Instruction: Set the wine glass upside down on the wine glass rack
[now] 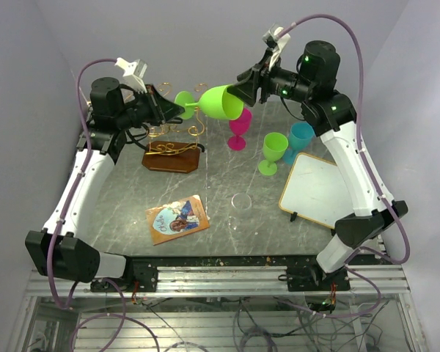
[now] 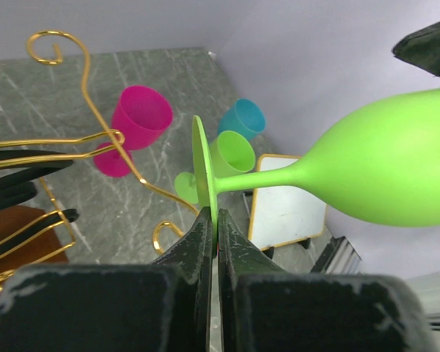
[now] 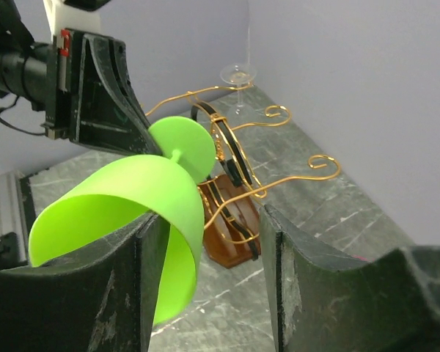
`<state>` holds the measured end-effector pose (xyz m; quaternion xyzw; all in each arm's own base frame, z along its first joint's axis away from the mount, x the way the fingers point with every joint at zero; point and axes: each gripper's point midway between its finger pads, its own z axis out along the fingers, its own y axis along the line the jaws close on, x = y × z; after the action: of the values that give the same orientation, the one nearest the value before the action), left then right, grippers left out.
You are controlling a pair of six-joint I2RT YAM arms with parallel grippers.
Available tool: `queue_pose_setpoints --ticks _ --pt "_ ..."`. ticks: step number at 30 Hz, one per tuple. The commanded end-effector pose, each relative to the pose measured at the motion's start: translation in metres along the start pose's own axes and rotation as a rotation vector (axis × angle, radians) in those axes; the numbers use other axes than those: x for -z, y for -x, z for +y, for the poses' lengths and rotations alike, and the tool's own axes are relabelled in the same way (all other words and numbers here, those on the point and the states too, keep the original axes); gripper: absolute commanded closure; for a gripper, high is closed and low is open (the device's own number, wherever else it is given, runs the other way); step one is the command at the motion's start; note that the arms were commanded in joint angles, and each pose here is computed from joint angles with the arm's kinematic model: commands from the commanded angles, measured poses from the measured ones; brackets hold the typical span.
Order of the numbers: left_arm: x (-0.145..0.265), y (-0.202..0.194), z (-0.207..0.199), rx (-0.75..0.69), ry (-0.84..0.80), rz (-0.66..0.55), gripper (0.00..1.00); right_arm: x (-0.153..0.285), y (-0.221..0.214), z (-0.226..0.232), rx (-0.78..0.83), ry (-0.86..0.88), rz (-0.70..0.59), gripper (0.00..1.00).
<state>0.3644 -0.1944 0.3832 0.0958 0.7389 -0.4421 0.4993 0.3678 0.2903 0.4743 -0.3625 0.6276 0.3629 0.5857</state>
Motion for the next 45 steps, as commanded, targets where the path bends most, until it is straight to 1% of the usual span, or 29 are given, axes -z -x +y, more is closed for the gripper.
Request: queue_pose_setpoints --ticks 1,7,11,15,20,24,27,30,34,40,45 --pt "0.019 0.024 0.005 -0.047 0.042 -0.061 0.93 0.017 0.012 0.002 0.081 -0.038 -0.015 0.47" --pt "0.043 0.046 0.021 -0.043 0.106 -0.124 0.93 0.030 0.009 0.007 0.139 -0.043 0.010 0.43" --pt "0.060 0.062 0.032 -0.092 0.182 -0.163 0.93 0.038 0.009 0.010 0.178 -0.045 0.024 0.43" --pt "0.084 0.076 0.043 -0.219 0.315 -0.179 0.93 0.049 0.002 0.005 0.202 -0.070 0.046 0.42" --pt "0.122 0.097 0.041 -0.482 0.453 -0.154 0.93 0.061 -0.023 -0.001 0.170 -0.060 0.084 0.41" --pt "0.154 0.106 0.041 -0.697 0.589 -0.078 0.93 0.066 -0.035 -0.001 0.175 -0.054 0.106 0.40" --pt "0.168 0.104 0.036 -0.795 0.618 -0.015 0.93 0.069 -0.040 -0.003 0.175 -0.056 0.114 0.36" --pt "0.173 0.092 0.029 -0.866 0.580 0.064 0.93 0.071 -0.044 -0.003 0.172 -0.058 0.119 0.30" --pt "0.184 0.078 0.021 -0.945 0.550 0.165 0.93 0.074 -0.047 -0.004 0.176 -0.067 0.125 0.25" --pt "0.217 0.075 0.032 -1.061 0.677 0.318 0.93 0.078 -0.046 -0.007 0.171 -0.073 0.119 0.21" --pt "0.242 0.067 0.054 -1.101 0.806 0.457 0.93 0.077 -0.050 -0.009 0.163 -0.063 0.123 0.20"
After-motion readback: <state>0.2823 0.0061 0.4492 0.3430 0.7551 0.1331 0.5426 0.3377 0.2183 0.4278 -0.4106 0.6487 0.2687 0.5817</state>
